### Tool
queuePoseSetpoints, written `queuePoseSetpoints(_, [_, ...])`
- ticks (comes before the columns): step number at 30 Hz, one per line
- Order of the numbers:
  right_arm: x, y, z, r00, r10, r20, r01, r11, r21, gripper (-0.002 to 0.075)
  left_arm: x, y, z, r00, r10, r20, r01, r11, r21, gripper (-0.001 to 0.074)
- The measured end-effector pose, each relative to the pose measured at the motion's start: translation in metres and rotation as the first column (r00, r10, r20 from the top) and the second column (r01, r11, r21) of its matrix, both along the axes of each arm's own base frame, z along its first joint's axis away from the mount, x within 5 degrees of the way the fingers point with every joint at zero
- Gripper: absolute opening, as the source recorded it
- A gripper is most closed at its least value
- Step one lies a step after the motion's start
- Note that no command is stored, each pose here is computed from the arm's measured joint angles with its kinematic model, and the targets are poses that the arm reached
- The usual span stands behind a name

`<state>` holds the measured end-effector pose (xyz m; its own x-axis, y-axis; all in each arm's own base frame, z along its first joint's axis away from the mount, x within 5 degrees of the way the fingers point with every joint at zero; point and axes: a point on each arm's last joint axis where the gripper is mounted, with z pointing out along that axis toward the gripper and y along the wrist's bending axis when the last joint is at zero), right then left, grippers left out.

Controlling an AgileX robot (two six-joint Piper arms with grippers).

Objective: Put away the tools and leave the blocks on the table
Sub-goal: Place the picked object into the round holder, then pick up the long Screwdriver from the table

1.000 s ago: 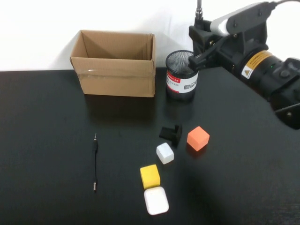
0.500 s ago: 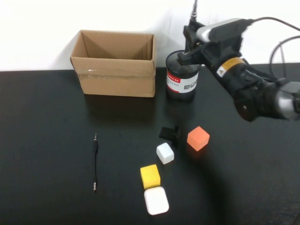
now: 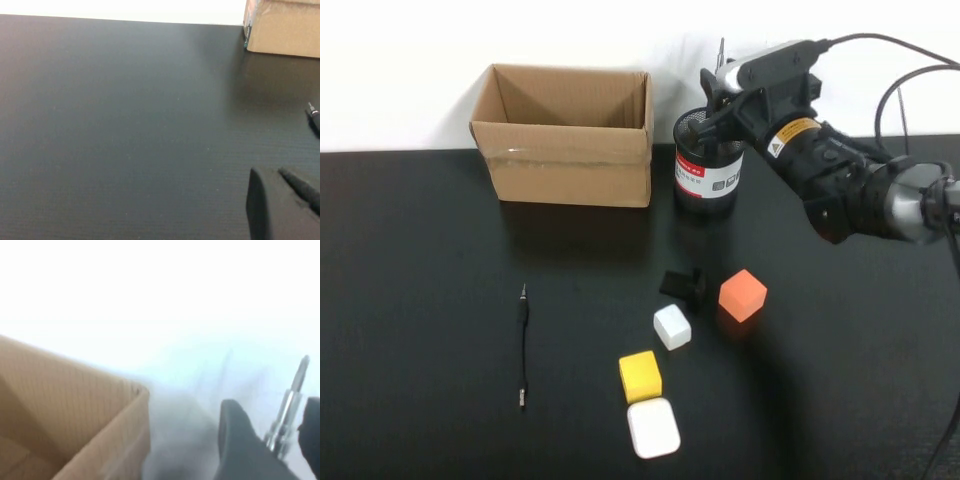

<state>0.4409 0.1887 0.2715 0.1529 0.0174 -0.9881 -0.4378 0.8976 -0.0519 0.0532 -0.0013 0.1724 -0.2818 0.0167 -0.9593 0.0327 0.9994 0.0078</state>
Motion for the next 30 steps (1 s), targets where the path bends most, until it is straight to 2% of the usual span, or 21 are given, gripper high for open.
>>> queuePoseSetpoints(2, [-0.008,-0.003,0.019,0.998,-0.007,-0.062,0.007,1.0,-0.007,0.0215,0.0,0.0,0.0,1.0,0.0,0.0,0.0,1.0,0.0,-0.0004])
queuePoseSetpoints(4, [-0.018,-0.009,0.037,0.988,-0.027,-0.154,0.022,0.999,-0.035,0.0154,0.0,0.0,0.0,1.0,0.0,0.0,0.0,1.0,0.0,-0.0004])
queuePoseSetpoints(7, [-0.044,-0.022,0.074,0.976,-0.067,-0.209,0.032,0.986,-0.165,-0.001,0.0,0.0,0.0,1.0,0.0,0.0,0.0,1.0,0.0,-0.0004])
queuePoseSetpoints(9, [-0.066,-0.034,0.105,0.98,-0.094,-0.176,0.045,0.964,-0.264,-0.0006,0.0,0.0,0.0,1.0,0.0,0.0,0.0,1.0,0.0,-0.0004])
queuePoseSetpoints(12, [-0.102,-0.053,0.146,0.978,-0.137,-0.156,0.082,0.945,-0.318,-0.0006,0.0,0.0,0.0,1.0,0.0,0.0,0.0,1.0,0.0,-0.0004])
queuePoseSetpoints(15, [-0.136,-0.07,0.169,0.972,-0.172,-0.163,0.108,0.934,-0.341,-0.0006,0.0,0.0,0.0,1.0,0.0,0.0,0.0,1.0,0.0,-0.0004])
queuePoseSetpoints(19, [-0.182,-0.089,0.165,0.971,-0.17,-0.166,0.108,0.938,-0.33,-0.0006,0.0,0.0,0.0,1.0,0.0,0.0,0.0,1.0,0.0,-0.0004])
queuePoseSetpoints(25, [-0.241,-0.109,0.127,0.941,-0.127,-0.314,0.068,0.979,-0.193,-0.0006,0.0,0.0,0.0,1.0,0.0,0.0,0.0,1.0,0.0,-0.0004])
queuePoseSetpoints(30, [-0.267,-0.12,0.101,0.931,-0.132,-0.34,0.062,0.976,-0.209,-0.0006,0.0,0.0,0.0,1.0,0.0,0.0,0.0,1.0,0.0,-0.0004])
